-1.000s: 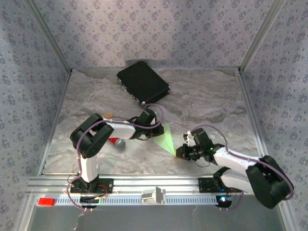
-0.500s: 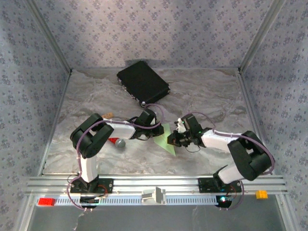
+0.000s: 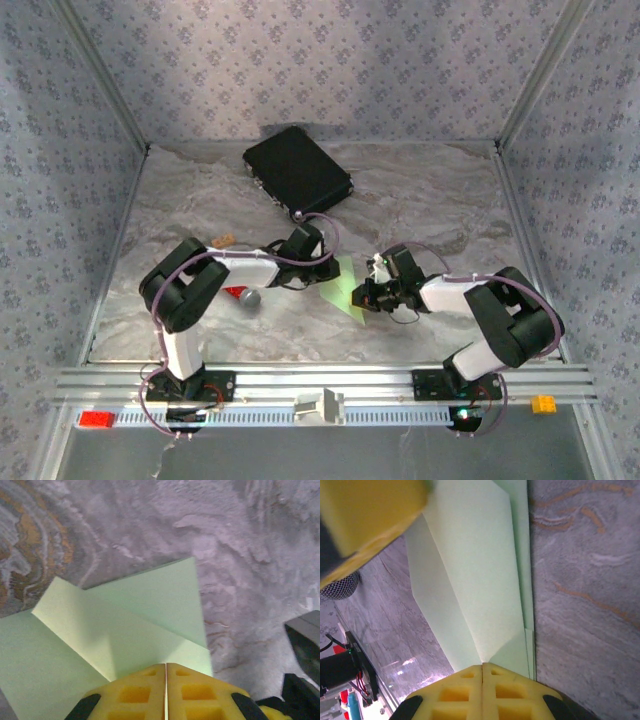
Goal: Fold a paper plane with a square sheet of paper (pick it up from the middle)
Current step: Fourth fold the wing at the center of the table.
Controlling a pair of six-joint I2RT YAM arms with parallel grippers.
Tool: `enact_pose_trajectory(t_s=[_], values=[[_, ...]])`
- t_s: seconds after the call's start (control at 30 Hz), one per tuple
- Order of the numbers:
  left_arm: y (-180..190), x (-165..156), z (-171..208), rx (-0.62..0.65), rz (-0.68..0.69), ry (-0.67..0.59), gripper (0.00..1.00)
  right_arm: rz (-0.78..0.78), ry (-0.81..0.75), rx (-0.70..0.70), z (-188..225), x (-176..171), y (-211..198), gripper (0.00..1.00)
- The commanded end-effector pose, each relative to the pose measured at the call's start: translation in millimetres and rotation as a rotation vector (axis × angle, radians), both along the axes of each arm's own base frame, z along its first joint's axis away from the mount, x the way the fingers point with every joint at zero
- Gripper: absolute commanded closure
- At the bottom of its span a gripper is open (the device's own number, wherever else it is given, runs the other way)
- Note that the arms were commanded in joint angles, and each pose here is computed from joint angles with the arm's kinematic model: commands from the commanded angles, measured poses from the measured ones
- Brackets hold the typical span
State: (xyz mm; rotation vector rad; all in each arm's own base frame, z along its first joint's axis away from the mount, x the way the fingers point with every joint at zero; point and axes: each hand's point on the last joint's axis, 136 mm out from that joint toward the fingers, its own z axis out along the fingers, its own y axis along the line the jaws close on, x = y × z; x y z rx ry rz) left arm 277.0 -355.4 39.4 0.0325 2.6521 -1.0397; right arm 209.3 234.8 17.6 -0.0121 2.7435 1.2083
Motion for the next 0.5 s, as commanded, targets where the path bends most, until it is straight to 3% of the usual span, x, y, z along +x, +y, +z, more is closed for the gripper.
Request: enact_pose_trajectory(t_s=[0.0, 0.23, 0.47], values=[[-16, -12, 22, -0.059, -0.05, -0.012, 0.92, -0.009, 0.117, -0.101, -30, -25, -21, 1.0], [-35, -36, -2, -0.115, -0.079, 0.083, 0.95, -0.018, 0.117, -0.101, -29, -25, -23, 1.0], [-10, -30, -42, -0.037, 0.0, 0.13, 0.95, -0.019, 0.126, -0.112, -33, -29, -26, 1.0]])
